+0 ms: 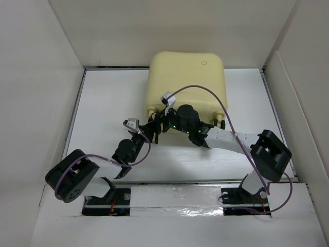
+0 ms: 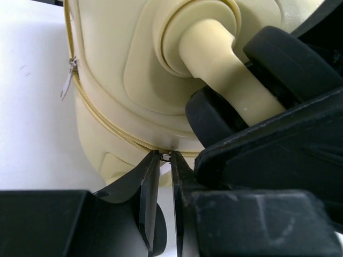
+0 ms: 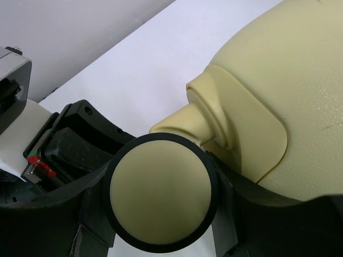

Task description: Pack the luggage

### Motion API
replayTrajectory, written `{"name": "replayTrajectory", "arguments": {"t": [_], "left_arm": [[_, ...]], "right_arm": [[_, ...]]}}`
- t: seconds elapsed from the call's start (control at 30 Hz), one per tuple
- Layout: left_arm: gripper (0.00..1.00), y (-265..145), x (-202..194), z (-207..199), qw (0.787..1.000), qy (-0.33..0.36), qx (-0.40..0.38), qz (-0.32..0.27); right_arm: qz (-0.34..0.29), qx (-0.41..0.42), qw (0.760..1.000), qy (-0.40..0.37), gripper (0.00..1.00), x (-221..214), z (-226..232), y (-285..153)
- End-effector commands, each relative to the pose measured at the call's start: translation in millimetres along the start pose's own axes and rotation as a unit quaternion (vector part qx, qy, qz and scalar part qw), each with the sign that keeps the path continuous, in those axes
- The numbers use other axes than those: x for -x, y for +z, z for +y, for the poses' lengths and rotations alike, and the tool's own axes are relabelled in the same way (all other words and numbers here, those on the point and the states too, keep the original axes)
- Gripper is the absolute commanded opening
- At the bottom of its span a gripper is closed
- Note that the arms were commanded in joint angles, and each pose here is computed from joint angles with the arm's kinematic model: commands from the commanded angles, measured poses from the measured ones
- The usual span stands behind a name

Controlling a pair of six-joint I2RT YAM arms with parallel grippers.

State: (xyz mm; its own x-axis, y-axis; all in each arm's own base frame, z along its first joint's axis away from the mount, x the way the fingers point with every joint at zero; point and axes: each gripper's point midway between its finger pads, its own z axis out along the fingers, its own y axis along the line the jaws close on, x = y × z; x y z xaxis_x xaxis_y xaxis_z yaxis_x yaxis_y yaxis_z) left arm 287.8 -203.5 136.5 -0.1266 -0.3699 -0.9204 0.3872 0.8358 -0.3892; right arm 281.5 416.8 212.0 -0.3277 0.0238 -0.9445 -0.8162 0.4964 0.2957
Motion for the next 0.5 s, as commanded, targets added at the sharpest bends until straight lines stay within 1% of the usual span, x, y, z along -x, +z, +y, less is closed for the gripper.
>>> {"name": "replayTrajectory", "arguments": {"t": [0.0,0.2,0.3,0.47], "left_arm": [[0.11,4.1,32.5,-46.3,0.993,-0.030,-0.098,-0.056],[0.16,4.6,36.3,-52.1,0.991,-0.042,-0.112,-0.067],[0.16,2.0,31.7,-54.1,0.990,-0.046,-0.122,-0.060],[0.16,-2.1,35.0,-47.6,0.991,-0.046,-0.109,-0.069]], "right_arm": [[-0.130,0.119,0.984,0.004,0.00,102.5,61.4,-5.8],[-0.136,0.130,0.982,0.010,0.00,106.4,65.5,-4.7],[-0.148,0.127,0.981,0.010,0.00,118.4,62.7,-7.8],[-0.172,0.114,0.978,0.023,0.00,138.3,52.5,-23.2]]}}
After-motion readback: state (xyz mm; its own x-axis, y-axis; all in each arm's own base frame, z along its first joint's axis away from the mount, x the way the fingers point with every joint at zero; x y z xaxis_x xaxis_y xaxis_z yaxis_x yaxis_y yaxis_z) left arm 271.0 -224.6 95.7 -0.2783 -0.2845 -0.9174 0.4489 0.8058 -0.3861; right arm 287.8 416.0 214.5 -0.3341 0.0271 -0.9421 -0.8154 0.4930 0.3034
